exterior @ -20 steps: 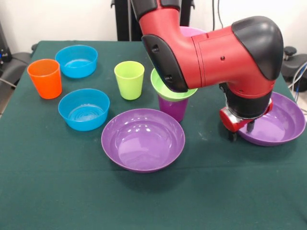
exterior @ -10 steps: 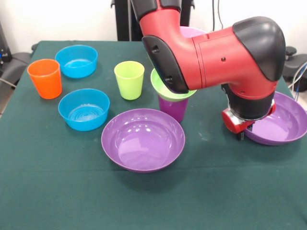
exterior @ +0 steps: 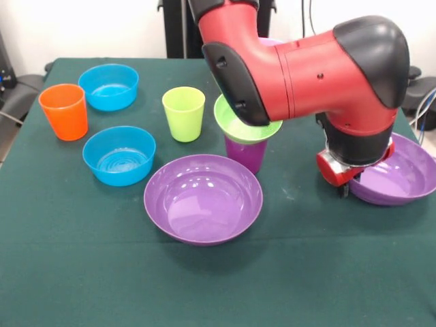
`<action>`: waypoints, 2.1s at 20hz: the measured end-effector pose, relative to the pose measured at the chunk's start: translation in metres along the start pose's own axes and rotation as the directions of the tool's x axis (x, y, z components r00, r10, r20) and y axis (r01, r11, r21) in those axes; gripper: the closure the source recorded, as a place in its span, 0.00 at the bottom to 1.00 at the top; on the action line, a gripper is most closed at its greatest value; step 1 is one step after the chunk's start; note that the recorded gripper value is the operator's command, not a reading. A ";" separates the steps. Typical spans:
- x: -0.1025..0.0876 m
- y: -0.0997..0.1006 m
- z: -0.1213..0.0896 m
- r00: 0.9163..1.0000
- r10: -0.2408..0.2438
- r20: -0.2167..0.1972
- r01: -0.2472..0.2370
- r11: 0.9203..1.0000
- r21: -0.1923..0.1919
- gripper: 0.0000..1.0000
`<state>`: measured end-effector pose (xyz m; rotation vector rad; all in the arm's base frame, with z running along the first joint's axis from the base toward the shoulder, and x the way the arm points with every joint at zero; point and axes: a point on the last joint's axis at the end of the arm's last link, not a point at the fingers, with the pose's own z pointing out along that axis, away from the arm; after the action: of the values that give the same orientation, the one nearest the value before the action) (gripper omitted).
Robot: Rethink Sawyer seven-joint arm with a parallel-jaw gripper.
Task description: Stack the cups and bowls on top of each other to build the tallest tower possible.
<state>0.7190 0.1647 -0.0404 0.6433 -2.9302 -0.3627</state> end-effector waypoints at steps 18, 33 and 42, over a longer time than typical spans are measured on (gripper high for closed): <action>-0.002 -0.031 -0.153 0.993 -0.002 0.119 -0.013 0.992 0.122 1.00; 0.044 -0.096 -0.248 0.985 0.111 0.129 -0.126 0.985 0.119 1.00; 0.090 -0.150 -0.286 0.972 0.196 0.133 -0.211 0.971 0.110 1.00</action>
<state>0.7455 -0.0648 0.2022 0.3383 -3.1170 -0.2071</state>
